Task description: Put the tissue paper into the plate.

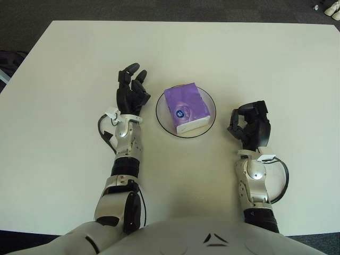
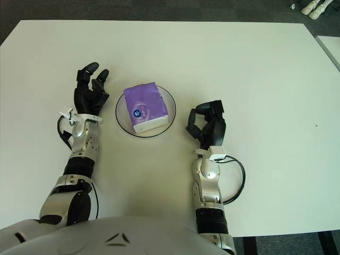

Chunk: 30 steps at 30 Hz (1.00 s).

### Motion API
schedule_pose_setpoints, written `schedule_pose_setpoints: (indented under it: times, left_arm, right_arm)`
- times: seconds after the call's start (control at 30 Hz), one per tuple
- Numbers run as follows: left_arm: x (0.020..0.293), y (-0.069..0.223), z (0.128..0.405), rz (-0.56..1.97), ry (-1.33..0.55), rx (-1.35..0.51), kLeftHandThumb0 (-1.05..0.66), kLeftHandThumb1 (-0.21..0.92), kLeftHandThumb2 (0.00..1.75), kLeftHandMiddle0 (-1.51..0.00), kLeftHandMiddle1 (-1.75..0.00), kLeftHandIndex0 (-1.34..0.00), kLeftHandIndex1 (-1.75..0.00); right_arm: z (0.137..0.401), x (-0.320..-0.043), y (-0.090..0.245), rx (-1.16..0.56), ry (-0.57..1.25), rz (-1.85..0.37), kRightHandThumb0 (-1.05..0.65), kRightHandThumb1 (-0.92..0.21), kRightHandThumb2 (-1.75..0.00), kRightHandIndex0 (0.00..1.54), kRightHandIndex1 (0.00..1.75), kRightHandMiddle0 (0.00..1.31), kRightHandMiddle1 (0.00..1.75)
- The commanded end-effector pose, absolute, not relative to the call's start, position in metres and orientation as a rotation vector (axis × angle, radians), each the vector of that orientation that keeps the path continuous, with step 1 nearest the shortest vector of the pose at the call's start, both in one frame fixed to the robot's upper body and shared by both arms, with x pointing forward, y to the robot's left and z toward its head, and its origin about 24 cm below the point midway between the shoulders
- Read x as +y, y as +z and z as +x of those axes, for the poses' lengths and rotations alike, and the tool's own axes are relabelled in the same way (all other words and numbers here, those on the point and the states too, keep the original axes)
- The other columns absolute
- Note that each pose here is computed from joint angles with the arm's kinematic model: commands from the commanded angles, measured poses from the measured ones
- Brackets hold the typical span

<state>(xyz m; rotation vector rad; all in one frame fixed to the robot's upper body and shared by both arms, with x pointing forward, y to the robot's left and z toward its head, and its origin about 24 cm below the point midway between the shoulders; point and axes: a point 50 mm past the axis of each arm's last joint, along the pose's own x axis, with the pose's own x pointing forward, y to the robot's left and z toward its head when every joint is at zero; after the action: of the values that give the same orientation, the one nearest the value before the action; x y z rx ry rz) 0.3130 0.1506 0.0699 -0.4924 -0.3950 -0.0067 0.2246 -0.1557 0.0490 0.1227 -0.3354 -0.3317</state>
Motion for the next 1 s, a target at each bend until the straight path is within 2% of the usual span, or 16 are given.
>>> schedule_pose_setpoints:
  times: [0.0, 0.4, 0.97]
  left_arm:
    - [0.15, 0.043, 0.3, -0.548, 0.017, -0.305, -0.36, 0.72, 1.32, -0.12, -0.91, 0.0, -1.28]
    - [0.147, 0.027, 0.285, -0.539, 0.006, -0.251, -0.37, 0.73, 1.32, -0.13, -0.92, 0.0, -1.29]
    - [0.145, 0.013, 0.265, -0.23, 0.162, -0.135, -0.36, 0.69, 1.36, -0.19, -0.96, -0.03, -1.35]
  right_arm:
    - [0.213, -0.152, 0.018, -0.173, -0.371, 0.163, -0.41, -0.56, -1.01, 0.64, 1.64, 0.42, 1.75]
    - [0.212, -0.153, 0.018, -0.174, -0.376, 0.159, -0.41, -0.56, -1.01, 0.64, 1.65, 0.42, 1.75]
    - [0.213, -0.155, 0.02, -0.19, -0.371, 0.153, -0.42, -0.54, -1.04, 0.65, 1.64, 0.44, 1.75]
